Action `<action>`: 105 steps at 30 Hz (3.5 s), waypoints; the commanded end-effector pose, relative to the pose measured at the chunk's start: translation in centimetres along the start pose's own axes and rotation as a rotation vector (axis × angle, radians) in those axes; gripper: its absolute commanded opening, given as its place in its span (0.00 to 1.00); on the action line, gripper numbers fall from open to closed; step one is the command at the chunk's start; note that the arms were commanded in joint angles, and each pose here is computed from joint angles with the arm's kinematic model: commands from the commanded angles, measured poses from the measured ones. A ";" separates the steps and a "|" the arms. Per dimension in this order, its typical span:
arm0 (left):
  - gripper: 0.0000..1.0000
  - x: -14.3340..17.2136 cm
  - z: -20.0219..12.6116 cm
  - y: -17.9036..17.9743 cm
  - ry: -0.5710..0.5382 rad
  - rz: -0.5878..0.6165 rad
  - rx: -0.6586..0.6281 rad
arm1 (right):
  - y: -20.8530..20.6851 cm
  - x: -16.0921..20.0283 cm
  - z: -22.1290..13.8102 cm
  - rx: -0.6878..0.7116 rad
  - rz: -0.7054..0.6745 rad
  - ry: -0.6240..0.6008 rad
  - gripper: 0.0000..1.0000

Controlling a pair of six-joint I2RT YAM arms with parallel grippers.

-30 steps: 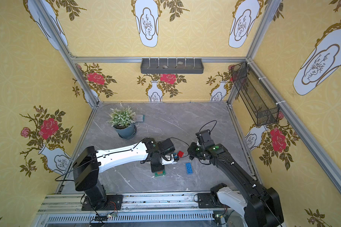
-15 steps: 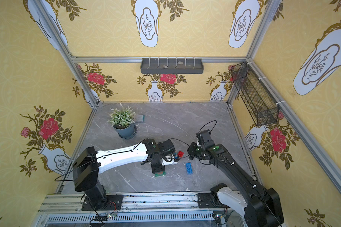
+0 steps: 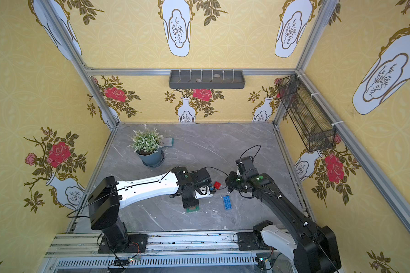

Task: Assemble the number 1 with lego
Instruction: Assemble the lego brick with the lego brick.

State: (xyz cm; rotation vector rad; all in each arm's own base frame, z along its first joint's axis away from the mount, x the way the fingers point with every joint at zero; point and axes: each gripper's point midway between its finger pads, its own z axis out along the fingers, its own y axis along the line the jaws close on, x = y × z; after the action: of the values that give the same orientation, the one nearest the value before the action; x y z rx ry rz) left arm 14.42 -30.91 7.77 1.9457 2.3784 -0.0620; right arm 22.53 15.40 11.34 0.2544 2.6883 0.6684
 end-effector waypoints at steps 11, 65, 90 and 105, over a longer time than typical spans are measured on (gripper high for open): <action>0.15 1.2 0.7 0.0 0.027 0.046 -0.009 | 0.3 -0.4 0.0 -0.006 -0.005 -0.008 0.42; 0.44 0.2 -0.3 1.3 -0.026 -0.058 -0.094 | 0.6 -0.5 -0.5 -0.019 -0.006 -0.018 0.42; 0.27 0.6 0.2 1.5 -0.010 -0.048 -0.107 | 0.5 -0.4 -0.6 -0.019 -0.005 -0.022 0.42; 0.23 -0.4 -0.4 0.5 -0.108 -0.012 -0.081 | 0.7 -0.5 -0.6 -0.019 -0.002 -0.019 0.42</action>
State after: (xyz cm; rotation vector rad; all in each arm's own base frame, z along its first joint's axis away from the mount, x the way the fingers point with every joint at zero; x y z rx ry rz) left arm 15.25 -30.81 8.29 1.8375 2.2936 -0.0343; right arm 22.73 15.58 12.09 0.2460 2.6672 0.6880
